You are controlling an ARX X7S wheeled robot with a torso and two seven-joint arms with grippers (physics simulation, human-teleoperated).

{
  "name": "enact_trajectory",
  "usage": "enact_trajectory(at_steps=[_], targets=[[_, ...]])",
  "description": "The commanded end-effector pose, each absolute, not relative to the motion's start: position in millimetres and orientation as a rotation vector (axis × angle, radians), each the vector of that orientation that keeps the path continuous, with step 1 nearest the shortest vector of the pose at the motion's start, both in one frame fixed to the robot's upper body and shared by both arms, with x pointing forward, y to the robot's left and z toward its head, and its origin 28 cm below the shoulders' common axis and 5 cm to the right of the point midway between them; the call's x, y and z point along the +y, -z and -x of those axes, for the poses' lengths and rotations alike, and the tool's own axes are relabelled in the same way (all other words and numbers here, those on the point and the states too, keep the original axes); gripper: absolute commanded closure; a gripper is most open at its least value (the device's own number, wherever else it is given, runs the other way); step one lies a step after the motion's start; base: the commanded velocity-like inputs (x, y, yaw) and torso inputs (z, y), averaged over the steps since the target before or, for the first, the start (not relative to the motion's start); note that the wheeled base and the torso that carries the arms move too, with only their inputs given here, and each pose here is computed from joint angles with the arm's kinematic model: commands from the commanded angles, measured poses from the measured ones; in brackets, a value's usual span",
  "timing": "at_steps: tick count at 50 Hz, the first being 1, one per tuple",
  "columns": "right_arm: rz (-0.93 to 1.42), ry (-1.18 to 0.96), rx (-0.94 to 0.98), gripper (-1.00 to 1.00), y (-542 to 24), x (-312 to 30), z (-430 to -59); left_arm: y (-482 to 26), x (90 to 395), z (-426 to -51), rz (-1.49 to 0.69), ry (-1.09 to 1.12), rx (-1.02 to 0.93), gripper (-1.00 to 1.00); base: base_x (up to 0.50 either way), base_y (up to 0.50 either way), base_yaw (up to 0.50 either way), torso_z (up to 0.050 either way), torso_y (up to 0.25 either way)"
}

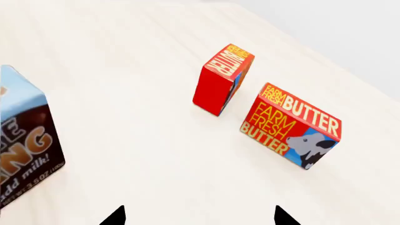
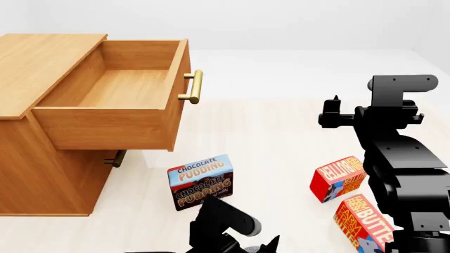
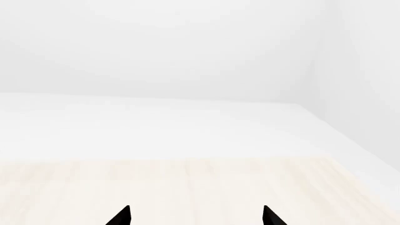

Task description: Put the bowl in the top drawer of the cabinet.

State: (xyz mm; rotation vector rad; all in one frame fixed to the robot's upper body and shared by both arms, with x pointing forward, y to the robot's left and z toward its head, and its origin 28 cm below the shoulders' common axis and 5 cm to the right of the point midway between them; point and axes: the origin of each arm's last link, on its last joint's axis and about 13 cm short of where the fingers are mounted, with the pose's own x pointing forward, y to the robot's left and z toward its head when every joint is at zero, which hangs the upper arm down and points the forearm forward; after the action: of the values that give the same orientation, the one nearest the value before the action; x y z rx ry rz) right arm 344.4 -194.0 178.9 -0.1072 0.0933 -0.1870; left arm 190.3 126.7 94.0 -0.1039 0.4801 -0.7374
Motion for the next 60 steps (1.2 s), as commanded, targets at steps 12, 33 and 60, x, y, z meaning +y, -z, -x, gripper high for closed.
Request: enact_trajectory(at_steps=[12,33,60], targets=[[0.106,0.186,0.1,-1.0,-174.4,-194.1,-343.5,-62.0,133.6,-192.6,0.1,0.729,0.625,-1.0,0.0,0.0,0.0,0.0,0.0],[0.108,0.182,0.103,-1.0,-173.3,-193.1,-345.3,-38.2,134.1,-207.3,0.054,0.684,0.745,-1.0,0.0,0.0,0.0,0.0,0.0],[0.098,0.179,0.109,-1.0,-168.4,-193.7,-345.0,4.4,120.3,-191.6,-0.015,0.768,0.905,1.0,0.0,0.0,0.0,0.0,0.0]])
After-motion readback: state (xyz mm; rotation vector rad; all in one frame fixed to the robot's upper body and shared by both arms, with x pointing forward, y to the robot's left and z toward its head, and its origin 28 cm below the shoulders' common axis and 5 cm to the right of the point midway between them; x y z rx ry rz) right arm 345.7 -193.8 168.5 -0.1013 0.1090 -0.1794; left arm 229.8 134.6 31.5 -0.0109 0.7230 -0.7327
